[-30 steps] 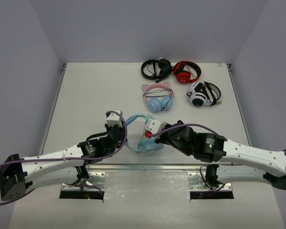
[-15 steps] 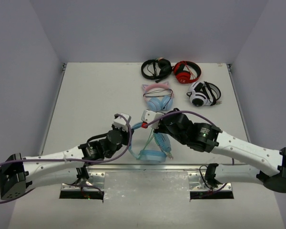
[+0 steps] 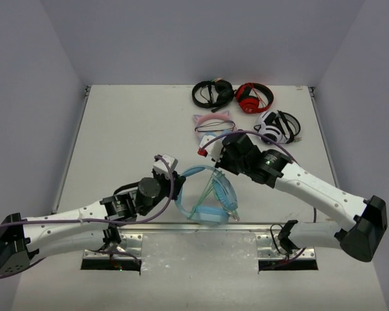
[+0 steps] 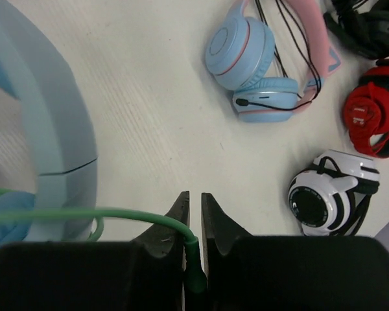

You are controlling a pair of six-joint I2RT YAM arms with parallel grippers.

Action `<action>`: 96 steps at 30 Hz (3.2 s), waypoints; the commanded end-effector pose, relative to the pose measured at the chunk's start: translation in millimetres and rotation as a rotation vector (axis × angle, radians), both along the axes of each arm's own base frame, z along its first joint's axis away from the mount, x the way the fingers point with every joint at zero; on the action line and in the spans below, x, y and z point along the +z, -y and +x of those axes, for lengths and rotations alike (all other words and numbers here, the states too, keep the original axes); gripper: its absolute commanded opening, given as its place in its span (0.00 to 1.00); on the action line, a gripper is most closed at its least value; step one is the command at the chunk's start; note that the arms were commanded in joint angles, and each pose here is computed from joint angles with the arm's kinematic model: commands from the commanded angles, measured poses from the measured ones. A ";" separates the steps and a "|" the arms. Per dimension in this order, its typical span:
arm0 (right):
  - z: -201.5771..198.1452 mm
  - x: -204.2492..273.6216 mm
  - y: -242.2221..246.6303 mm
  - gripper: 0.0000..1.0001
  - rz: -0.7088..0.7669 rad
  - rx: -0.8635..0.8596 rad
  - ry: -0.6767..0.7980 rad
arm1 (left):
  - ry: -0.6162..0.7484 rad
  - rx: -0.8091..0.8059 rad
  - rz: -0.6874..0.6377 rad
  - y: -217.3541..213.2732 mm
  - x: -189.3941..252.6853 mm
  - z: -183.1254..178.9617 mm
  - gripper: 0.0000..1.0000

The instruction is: Wrap the headphones

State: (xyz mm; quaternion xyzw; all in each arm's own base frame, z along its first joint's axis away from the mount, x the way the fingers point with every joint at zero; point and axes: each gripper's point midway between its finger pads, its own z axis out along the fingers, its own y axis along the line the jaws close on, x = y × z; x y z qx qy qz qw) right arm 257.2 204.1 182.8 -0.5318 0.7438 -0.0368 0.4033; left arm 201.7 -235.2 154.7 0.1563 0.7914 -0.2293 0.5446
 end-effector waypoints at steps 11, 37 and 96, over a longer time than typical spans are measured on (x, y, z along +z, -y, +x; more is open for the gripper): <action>-8.5 6.6 -8.4 0.22 0.312 -0.083 -0.175 | 0.048 0.017 -0.223 2.1 75.6 -4.3 0.00; -35.1 -54.7 60.7 0.92 0.669 -0.544 -0.323 | 0.040 -0.121 -0.200 25.2 167.6 31.2 0.00; -35.5 -31.6 10.1 0.15 0.467 -0.062 -0.488 | -0.048 -0.530 0.020 152.7 65.1 25.8 0.08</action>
